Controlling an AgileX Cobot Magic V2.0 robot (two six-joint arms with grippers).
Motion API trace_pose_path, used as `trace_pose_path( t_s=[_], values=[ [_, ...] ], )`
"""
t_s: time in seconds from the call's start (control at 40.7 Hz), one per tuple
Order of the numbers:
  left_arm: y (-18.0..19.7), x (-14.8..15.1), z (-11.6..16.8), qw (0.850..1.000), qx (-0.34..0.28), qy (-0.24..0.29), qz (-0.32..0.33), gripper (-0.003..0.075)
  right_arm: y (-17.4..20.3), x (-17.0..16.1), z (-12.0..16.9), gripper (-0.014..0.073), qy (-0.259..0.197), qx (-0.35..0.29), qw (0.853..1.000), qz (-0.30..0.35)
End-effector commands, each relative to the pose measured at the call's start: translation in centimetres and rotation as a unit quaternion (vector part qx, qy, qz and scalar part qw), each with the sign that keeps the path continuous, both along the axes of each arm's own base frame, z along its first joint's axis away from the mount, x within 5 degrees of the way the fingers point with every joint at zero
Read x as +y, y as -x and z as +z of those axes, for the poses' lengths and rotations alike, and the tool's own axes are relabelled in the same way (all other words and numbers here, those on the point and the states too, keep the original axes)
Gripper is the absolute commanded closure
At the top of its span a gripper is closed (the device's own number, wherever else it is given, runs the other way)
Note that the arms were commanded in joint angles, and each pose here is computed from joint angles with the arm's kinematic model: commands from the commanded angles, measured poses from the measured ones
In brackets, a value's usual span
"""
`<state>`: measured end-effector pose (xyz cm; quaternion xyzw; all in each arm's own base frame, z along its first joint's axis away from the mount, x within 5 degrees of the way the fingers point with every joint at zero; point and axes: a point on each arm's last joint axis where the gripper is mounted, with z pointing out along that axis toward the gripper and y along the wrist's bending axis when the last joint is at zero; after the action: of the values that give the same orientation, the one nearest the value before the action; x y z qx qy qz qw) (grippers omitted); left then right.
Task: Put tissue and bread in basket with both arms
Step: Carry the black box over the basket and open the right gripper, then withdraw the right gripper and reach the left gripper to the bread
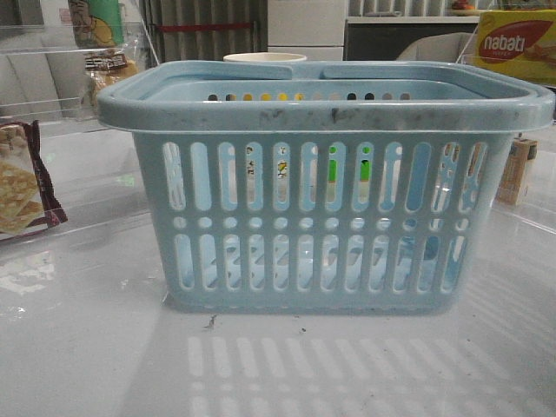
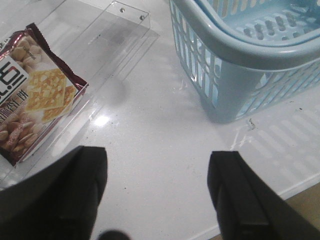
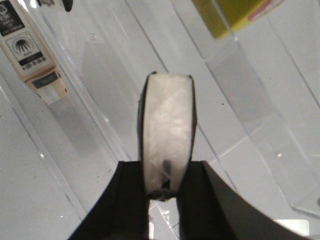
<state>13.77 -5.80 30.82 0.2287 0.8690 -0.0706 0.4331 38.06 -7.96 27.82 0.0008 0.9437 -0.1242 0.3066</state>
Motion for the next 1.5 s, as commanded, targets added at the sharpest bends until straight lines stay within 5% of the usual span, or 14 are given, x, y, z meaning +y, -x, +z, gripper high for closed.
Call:
trace_pose_path(
  t_s=[0.0, 0.221, 0.418, 0.713, 0.811, 0.885, 1.032, 1.475],
  values=[
    [-0.4, -0.3, 1.5, 0.999, -0.049, 0.020, -0.003, 0.0232, 1.4, 0.1, 5.9, 0.0426, 0.019, -0.099, 0.995, 0.004],
    [-0.4, -0.3, 1.5, 0.999, -0.049, 0.020, -0.003, 0.0232, 6.1, 3.6, 12.7, 0.0426, -0.017, -0.192, 0.981, 0.029],
    [-0.4, -0.3, 1.5, 0.999, -0.049, 0.020, -0.003, 0.0232, 9.3, 9.4, 15.5, 0.0426, -0.074, -0.230, 0.964, 0.111],
    [-0.4, -0.3, 1.5, 0.999, -0.049, 0.020, -0.003, 0.0232, 9.7, 19.6, 10.3, 0.0412, -0.154, -0.178, 0.938, 0.255],
    [-0.4, -0.3, 1.5, 0.999, -0.049, 0.020, -0.003, 0.0232, 9.2, 21.9, 8.0, 0.0330, -0.165, -0.159, 0.933, 0.278],
    [-0.4, -0.3, 1.5, 0.999, -0.049, 0.020, -0.003, 0.0232, 8.7, 23.2, 6.8, 0.0190, -0.171, -0.150, 0.930, 0.288],
    [-0.4, -0.3, 1.5, 0.999, -0.049, 0.020, -0.003, 0.0232, 7.7, 23.9, 5.6, 0.0011, -0.170, -0.149, 0.930, 0.289],
    [-0.4, -0.3, 1.5, 0.999, -0.050, 0.021, -0.003, 0.0232, 14.7, 20.2, 10.4, 0.0076, -0.149, -0.221, 0.912, 0.311]
  ],
)
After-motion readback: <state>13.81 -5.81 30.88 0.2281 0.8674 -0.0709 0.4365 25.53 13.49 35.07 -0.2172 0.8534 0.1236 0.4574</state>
